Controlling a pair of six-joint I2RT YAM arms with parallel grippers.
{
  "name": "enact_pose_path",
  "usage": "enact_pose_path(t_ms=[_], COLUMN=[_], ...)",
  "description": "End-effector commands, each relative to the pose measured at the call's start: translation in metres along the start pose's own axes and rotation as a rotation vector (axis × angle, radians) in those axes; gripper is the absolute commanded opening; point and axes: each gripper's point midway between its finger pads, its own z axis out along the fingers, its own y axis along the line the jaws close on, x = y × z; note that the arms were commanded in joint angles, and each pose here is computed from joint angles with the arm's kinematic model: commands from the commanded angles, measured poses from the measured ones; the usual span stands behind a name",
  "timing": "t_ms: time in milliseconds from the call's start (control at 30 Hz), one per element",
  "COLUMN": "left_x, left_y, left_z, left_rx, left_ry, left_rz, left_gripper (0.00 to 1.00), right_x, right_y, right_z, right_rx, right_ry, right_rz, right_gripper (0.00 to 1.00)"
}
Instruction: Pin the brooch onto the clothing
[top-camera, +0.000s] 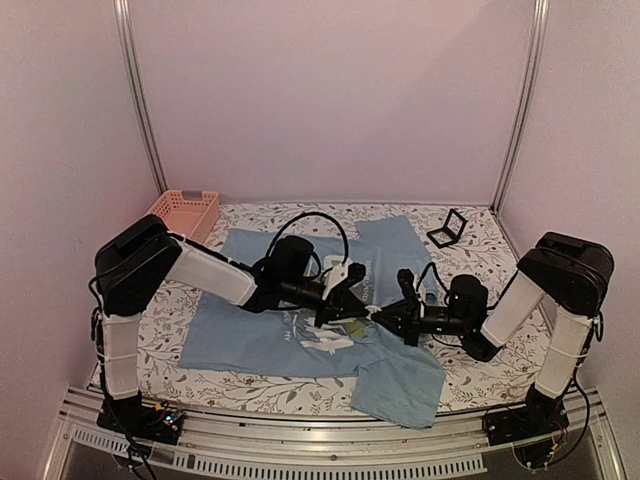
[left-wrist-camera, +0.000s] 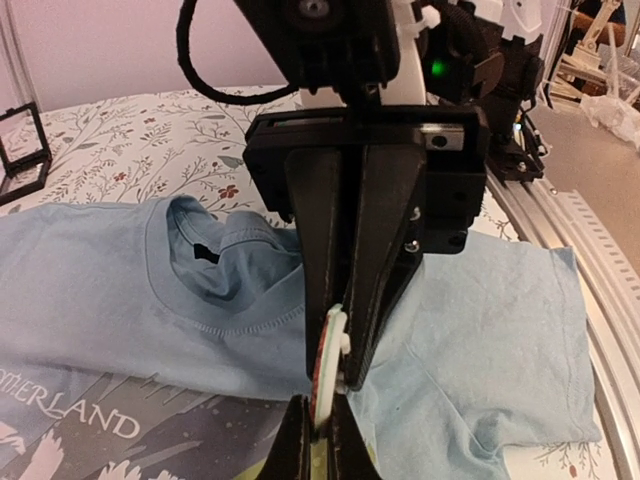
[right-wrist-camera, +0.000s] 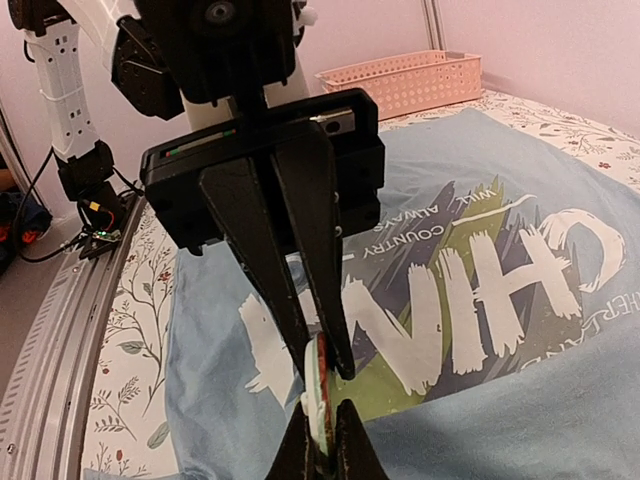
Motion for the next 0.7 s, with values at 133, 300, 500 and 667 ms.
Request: enact_pose_path(t_ms=[133,300,500,667], left_x=[-0.011,-0.009,-0.008,-0.008], left_y=[-0.016,-0.018,-0.014,-0.013], left_z=[-0.006,-0.005,-0.005,-0.005], left_rx=[0.001,-0.012,-0.038,-0.045], left_ry=[-0.036,-0.028,-0.022,-0.020], left_rz=[0.113,0.124,0.113,0.109], left_gripper=[0.00,0.00,0.00,0.00], right_x=[-0.003,-0.006,-0.004,-0.003], right_y=[-0.024,-0.027,-0.024,-0.023], right_z=[-0.006,-0.011,-0.014,-0.017], right_rx=[0.070,0.083,0.078,0.080], right_ry=[-0.021,-0.039,-0.037,-0.039], right_rz=[0.134,0.153,0.151,0.153], right_gripper=[0.03,0.05,0.08,0.12])
